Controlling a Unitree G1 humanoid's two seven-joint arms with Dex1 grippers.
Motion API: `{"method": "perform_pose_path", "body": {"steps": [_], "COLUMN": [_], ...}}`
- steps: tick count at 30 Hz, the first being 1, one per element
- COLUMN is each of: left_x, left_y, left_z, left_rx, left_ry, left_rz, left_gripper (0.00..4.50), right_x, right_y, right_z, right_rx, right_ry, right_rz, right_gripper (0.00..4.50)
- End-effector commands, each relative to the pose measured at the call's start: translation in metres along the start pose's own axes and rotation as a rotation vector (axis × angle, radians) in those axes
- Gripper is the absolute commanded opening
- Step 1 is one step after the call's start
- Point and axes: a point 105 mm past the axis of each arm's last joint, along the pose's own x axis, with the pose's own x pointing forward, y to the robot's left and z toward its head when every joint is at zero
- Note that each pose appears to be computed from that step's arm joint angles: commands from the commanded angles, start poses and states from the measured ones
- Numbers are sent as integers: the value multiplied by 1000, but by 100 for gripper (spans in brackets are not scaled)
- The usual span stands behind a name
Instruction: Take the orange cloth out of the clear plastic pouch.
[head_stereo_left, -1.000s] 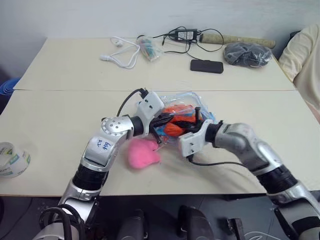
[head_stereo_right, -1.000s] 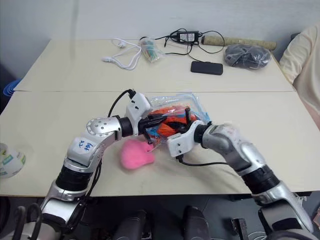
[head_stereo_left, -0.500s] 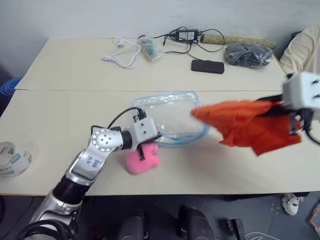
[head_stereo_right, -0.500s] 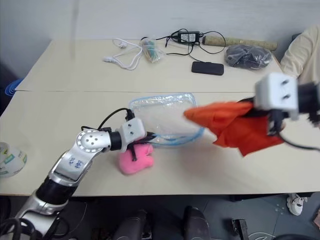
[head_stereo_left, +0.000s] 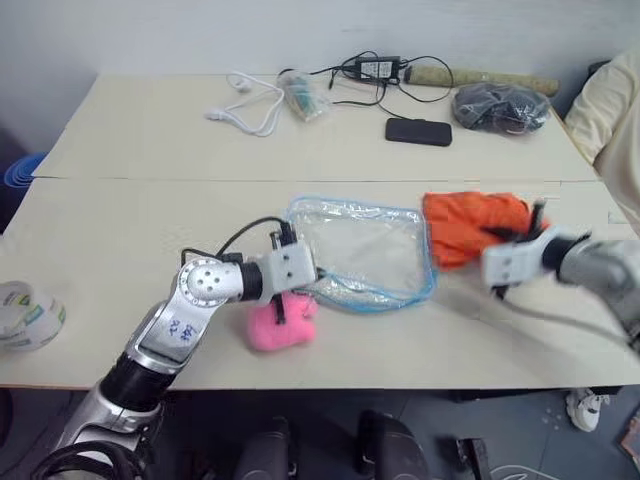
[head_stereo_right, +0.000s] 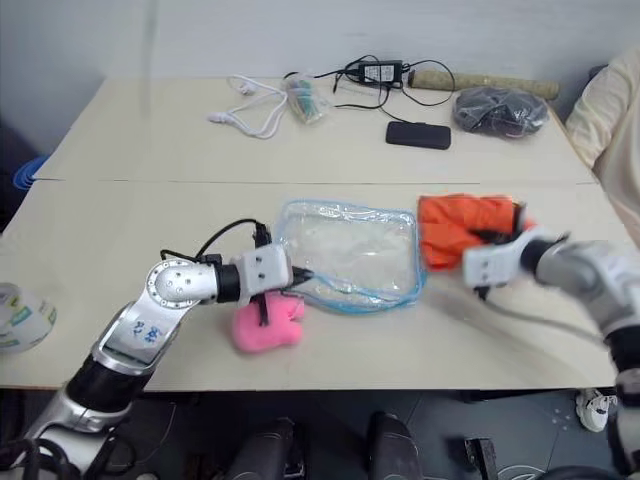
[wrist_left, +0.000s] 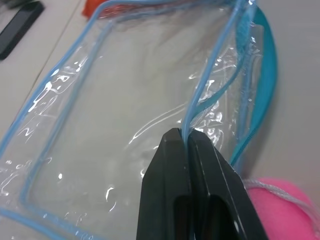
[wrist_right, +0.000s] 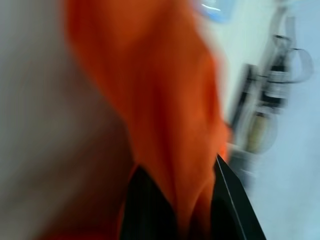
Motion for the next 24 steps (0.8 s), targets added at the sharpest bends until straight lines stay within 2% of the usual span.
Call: {"method": "perform_pose_path", "body": {"steps": [1,3,6,9,12,13,16,17,18,21,24], "left_x": [-2,-3,-6,-11,-30,-40,-80,-87,-107,-154,-184], "left_y": [6,5,1,1,11,17,25,24,21,29,43], "left_z": [9,8,5,5,7,7,15,16,9,-10,-27], "left_rx": [-30,-33,-58,-81,-125,-166,-320,-344,-361,-354,-341], "left_ry": [-11,-2,7,0,-10,-22,-120,-135,-110,-14,83], "left_rz": [45,45,38,48,78,94,46,26,-19,-31,18], "left_gripper": [0,0,67,160,254,286,377,406,430,430,430], "right_x": [-11,-15,-25,-35,-56,-67,-104,-110,-120,-144,-156], "right_y": [-11,-15,-22,-25,-23,-22,-17,-17,-19,-25,-27], "right_z": [-4,-4,-5,-5,-4,-5,-17,-19,-32,-61,-74], "right_rx": [70,127,194,249,439,532,857,917,991,1163,1251], "right_ry": [12,9,-4,-18,-62,-80,-114,-117,-88,-32,-14], "right_rz": [-44,-55,-33,-7,81,125,242,257,248,194,174], "right_gripper": [72,122,227,334,435,450,450,450,450,450,450]}}
